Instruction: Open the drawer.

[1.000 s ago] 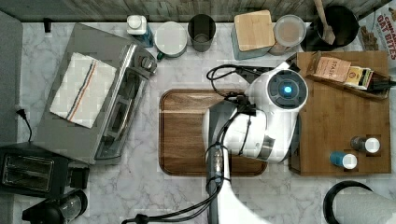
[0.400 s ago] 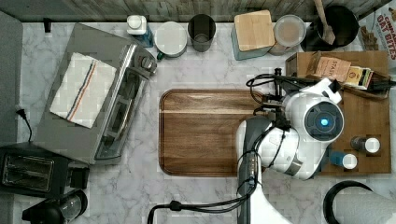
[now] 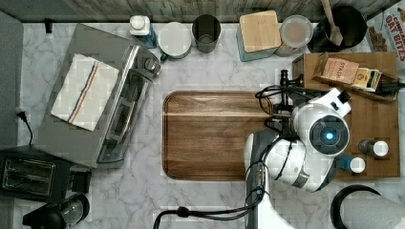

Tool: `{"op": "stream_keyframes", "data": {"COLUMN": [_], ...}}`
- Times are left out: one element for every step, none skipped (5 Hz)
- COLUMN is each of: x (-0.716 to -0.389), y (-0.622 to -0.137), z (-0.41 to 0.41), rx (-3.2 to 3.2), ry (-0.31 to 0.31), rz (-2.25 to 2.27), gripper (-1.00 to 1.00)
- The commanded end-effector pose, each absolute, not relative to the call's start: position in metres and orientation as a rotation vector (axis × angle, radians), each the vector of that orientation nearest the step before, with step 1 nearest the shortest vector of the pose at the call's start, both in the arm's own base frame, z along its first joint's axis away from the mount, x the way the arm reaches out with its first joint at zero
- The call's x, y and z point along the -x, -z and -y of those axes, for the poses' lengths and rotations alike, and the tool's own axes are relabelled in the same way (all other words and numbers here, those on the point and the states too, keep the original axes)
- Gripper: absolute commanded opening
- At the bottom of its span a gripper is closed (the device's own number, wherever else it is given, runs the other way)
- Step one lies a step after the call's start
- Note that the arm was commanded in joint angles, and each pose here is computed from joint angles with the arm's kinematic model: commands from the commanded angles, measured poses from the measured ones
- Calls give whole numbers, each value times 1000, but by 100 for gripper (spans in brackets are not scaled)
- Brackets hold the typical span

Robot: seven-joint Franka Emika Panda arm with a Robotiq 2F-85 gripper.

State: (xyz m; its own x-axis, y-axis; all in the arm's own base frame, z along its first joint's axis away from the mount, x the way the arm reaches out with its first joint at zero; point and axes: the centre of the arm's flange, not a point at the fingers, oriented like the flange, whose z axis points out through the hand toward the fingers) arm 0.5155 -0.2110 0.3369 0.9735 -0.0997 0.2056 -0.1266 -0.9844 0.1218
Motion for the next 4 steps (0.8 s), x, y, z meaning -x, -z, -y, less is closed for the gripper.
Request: {"op": "stream_keyframes", "data": {"x": [-508, -515, -522, -527], "y": [-339, -325, -316, -304], "z": [168, 182, 184, 185], "rx": [-2897, -2912, -2928, -2960], "ry": [-351, -377, -344, -276], "rz": [39, -9, 74, 144], "gripper": [100, 100, 100, 100]}}
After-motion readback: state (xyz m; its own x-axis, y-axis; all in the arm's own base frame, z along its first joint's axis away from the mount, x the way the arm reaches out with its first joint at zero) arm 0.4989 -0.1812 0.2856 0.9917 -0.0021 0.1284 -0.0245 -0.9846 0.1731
